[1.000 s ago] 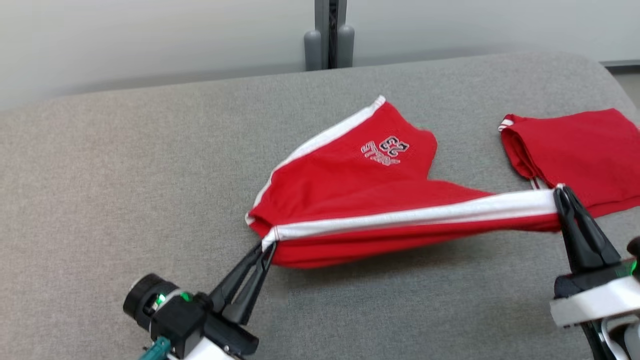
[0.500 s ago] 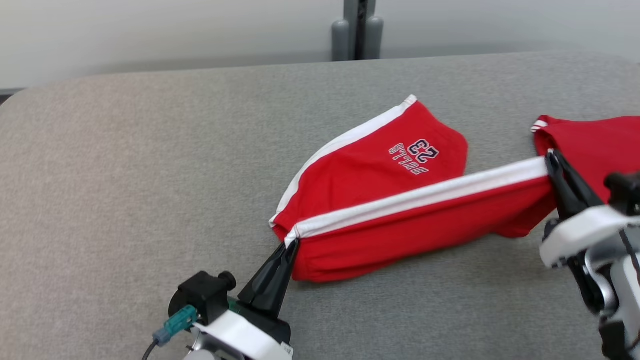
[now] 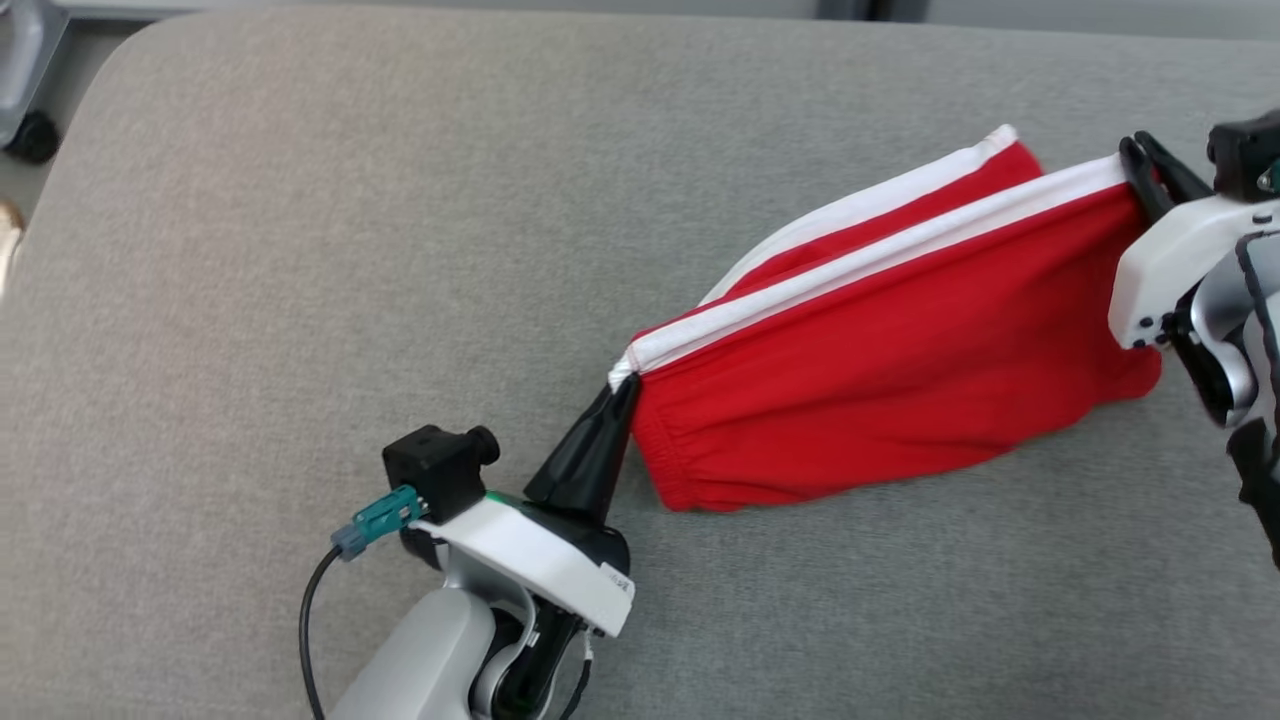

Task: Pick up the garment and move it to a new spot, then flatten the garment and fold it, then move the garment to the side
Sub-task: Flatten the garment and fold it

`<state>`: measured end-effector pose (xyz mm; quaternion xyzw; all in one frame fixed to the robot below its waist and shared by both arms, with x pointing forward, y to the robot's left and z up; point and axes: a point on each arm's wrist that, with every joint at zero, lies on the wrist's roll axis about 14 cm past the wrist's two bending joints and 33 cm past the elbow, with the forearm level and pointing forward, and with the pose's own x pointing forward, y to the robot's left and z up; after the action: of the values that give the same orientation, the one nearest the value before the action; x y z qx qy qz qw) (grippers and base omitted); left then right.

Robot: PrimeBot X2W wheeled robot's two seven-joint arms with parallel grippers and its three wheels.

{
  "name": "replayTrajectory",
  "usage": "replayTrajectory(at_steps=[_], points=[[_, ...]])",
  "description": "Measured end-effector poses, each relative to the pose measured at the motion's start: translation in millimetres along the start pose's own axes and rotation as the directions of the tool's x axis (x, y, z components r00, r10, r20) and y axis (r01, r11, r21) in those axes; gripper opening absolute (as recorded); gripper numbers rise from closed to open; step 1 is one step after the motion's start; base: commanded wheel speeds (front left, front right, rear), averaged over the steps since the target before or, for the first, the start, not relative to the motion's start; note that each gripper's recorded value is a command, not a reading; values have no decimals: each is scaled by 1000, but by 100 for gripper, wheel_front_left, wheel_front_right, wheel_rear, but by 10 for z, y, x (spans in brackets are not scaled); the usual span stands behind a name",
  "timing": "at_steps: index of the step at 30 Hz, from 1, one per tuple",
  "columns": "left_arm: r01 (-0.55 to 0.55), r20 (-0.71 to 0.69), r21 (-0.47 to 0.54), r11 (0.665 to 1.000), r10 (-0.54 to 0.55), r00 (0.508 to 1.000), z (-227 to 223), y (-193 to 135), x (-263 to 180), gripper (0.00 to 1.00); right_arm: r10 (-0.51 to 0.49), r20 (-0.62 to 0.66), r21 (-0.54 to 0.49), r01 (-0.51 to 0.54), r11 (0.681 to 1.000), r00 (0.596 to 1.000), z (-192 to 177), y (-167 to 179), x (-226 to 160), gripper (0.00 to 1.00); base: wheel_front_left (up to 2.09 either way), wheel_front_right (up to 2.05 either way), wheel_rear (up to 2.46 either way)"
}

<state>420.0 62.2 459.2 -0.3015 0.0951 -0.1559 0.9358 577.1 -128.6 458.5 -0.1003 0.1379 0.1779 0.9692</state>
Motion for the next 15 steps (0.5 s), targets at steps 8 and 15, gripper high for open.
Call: replayTrajectory(at_steps=[8,15], points=[[-56,-32,-44,997,54,998,-87,158,151,0,73,-72,-63,-78,995,995,-191,227,527,0,0,0,0],[-126,-82,-30,992,123,989,-214,352,224,0,107,-102,-106,-118,987,989,-359,341,698,0,0,0,0]])
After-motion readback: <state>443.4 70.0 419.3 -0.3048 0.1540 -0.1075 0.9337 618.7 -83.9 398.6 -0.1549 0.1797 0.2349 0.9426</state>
